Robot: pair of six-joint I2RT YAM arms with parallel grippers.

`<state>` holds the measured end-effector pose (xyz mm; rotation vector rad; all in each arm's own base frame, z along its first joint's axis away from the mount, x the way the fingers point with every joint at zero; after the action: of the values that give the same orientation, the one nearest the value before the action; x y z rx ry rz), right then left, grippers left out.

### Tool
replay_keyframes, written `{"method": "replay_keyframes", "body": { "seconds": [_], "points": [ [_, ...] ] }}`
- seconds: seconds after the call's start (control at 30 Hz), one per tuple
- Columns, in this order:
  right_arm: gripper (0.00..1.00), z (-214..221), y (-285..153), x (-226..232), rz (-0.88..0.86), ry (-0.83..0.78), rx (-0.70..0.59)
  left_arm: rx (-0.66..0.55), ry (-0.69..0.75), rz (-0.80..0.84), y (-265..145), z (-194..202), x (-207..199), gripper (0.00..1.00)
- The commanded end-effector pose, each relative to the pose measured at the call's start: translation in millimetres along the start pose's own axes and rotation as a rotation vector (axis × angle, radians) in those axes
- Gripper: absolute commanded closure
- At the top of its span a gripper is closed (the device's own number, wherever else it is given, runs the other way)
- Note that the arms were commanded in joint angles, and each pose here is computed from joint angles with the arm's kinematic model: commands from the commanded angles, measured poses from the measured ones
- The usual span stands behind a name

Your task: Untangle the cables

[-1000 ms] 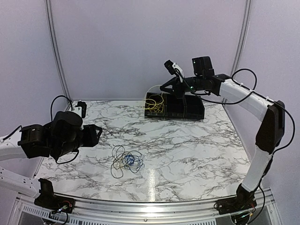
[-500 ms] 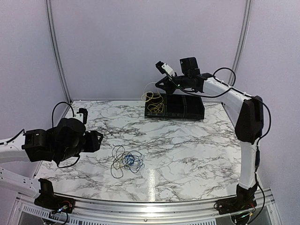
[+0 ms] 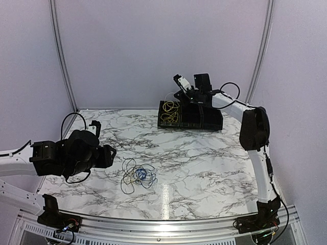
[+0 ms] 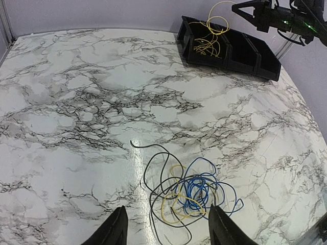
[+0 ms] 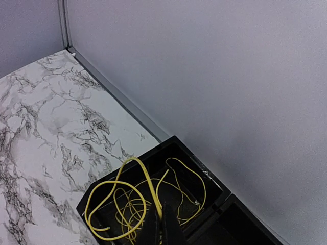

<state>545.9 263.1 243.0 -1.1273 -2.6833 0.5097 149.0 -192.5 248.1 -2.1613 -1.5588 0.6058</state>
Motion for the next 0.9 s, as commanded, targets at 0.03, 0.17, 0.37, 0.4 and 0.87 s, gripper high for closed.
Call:
{"method": "replay_keyframes", "body": {
  "seconds": [0.03, 0.17, 0.37, 0.4, 0.87],
  "points": [
    [1.0, -10.3, 11.9, -20.1, 0.05, 0.031, -0.127, 0.029, -0.005, 0.019, 5.2, 5.0, -3.6, 0.43],
    [1.0, 2.3, 22.9, -38.1, 0.101, 0.058, -0.151, 0.036, -0.019, 0.015, 7.3, 6.0, -4.8, 0.43],
    [1.0, 24.0, 35.7, -43.0, 0.09, 0.05, -0.133, 0.052, -0.01, -0.002, 14.5, 6.2, -10.0, 0.42],
    [1.0, 26.0, 37.1, -43.2, 0.087, 0.051, -0.13, 0.058, -0.004, -0.003, 16.2, 6.3, -11.6, 0.42],
    [0.57, 8.6, -18.6, -13.8, -0.026, 0.051, -0.031, 0.08, 0.085, -0.032, 31.8, 2.4, -25.6, 0.42]
  ]
}}
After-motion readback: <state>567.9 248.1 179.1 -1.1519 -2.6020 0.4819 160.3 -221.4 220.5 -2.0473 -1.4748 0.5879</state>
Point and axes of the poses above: each gripper's point midway between its finger pads, its own y axis out along the fingers, its own x axis along the line the jaws close on, z = x × y, the point moved 9 cm from there along -y, back along the fingers, and after that the axes turned 10 degrees about y, right-handed, at the moved point
